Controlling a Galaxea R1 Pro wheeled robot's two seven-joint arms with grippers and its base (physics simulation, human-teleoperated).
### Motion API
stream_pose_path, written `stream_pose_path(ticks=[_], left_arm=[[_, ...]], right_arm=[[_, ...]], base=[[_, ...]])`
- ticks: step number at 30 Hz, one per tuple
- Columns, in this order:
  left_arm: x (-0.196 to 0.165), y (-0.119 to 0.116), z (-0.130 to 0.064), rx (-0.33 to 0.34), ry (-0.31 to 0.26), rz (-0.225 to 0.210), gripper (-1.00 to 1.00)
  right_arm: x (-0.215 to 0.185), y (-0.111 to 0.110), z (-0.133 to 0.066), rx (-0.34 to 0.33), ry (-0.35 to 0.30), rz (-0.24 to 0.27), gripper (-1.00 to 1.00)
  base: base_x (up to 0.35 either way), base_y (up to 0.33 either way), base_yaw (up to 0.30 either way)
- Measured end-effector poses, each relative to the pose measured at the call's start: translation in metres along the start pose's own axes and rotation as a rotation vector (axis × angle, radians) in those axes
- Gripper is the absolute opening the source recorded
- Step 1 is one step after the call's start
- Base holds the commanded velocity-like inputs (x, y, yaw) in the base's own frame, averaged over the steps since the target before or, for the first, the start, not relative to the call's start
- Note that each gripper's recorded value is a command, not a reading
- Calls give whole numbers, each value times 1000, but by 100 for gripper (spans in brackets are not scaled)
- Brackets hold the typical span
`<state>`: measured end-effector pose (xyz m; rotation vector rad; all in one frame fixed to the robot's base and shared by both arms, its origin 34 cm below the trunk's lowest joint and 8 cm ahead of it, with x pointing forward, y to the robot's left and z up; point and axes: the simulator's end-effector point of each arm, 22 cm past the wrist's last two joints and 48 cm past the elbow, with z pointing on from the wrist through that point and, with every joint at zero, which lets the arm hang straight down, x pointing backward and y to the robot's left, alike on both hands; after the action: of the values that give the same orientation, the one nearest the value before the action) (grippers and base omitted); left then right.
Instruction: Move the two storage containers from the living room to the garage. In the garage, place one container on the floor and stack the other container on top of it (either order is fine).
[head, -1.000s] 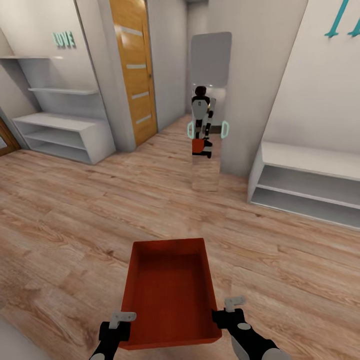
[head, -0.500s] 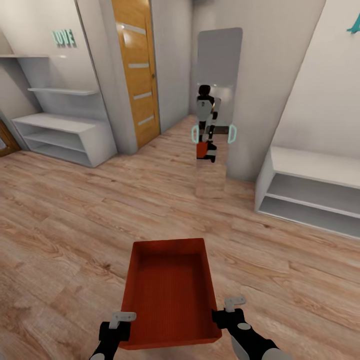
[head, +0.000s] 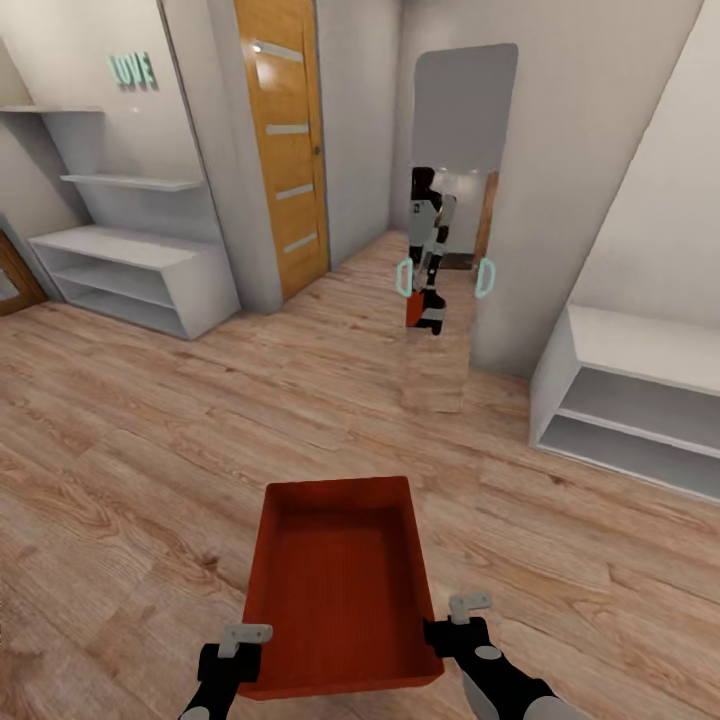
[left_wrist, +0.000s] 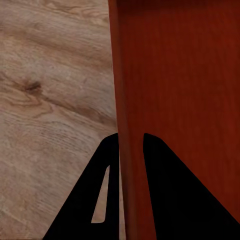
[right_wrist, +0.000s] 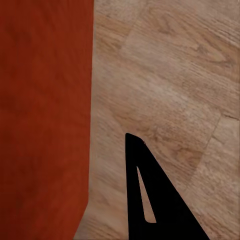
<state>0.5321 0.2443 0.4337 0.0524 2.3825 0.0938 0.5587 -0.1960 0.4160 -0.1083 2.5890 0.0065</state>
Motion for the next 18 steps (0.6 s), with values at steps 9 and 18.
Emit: stream_pose_path(ticks=[9, 18], left_arm=[[4, 0, 1, 1, 8, 1, -100], [7, 0, 1, 1, 13, 1, -100]], right_arm=[[4, 0, 1, -1, 8, 0, -100], [7, 0, 2, -1, 13, 0, -100]], base=[[346, 0, 216], [346, 0, 73]])
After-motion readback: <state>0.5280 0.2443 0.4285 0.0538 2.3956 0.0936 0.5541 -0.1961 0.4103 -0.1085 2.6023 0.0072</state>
